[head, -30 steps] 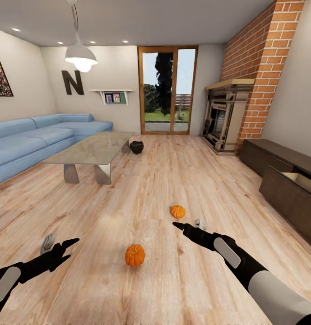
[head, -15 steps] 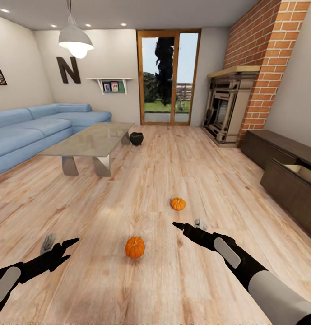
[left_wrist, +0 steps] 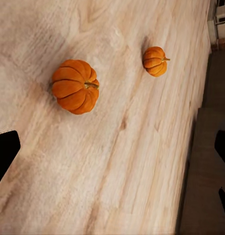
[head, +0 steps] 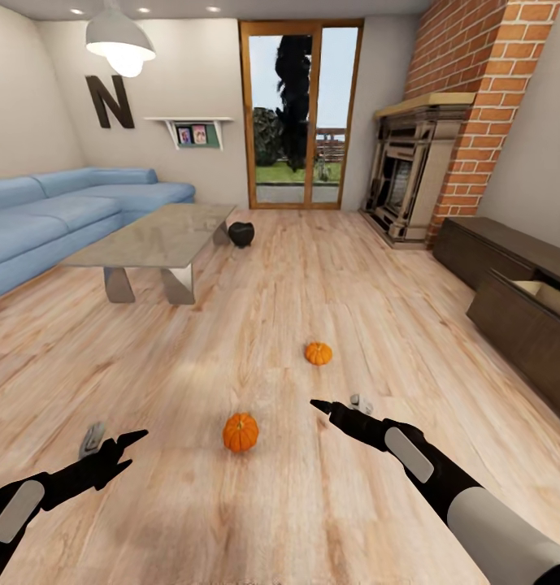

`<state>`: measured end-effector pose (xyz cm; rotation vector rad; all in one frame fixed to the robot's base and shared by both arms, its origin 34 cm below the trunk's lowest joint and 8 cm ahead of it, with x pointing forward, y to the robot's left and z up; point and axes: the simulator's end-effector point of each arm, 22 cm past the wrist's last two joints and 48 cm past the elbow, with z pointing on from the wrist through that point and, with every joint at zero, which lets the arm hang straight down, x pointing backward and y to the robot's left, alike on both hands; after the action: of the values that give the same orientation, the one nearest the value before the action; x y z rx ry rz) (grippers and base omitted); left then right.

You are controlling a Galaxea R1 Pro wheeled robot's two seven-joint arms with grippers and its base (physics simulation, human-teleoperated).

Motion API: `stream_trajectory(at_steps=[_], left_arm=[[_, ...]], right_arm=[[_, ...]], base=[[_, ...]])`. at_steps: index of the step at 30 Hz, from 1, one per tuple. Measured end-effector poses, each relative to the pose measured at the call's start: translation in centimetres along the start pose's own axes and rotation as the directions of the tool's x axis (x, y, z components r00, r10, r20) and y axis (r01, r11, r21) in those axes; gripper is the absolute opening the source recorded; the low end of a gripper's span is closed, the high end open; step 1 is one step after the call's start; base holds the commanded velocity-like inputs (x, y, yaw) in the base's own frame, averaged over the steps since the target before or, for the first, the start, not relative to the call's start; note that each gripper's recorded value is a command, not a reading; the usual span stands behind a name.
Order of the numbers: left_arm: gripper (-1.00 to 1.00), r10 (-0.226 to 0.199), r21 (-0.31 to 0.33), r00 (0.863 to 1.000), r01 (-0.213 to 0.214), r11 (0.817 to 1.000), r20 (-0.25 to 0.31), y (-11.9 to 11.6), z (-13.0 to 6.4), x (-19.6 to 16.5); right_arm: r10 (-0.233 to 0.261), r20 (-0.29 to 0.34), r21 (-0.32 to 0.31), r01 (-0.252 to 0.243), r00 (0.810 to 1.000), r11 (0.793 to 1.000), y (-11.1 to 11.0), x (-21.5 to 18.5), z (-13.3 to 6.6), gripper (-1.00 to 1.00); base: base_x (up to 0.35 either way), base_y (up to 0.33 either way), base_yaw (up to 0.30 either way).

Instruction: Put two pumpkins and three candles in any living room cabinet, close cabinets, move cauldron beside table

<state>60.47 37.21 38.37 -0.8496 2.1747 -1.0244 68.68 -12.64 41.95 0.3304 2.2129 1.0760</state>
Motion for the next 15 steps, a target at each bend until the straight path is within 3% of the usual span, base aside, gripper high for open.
stream_trajectory(at_steps=[15], left_arm=[[1.00, -0.029, -0.045, 0.999, 0.027, 0.999, -0.031, 2.9, 1.3, 1.4]], right_arm=[[0.039, -0.039, 0.031, -0.038, 0.998, 0.999, -3.0, 2.2, 1.3, 1.00]], base=[[0.000, 0.000, -0.285]])
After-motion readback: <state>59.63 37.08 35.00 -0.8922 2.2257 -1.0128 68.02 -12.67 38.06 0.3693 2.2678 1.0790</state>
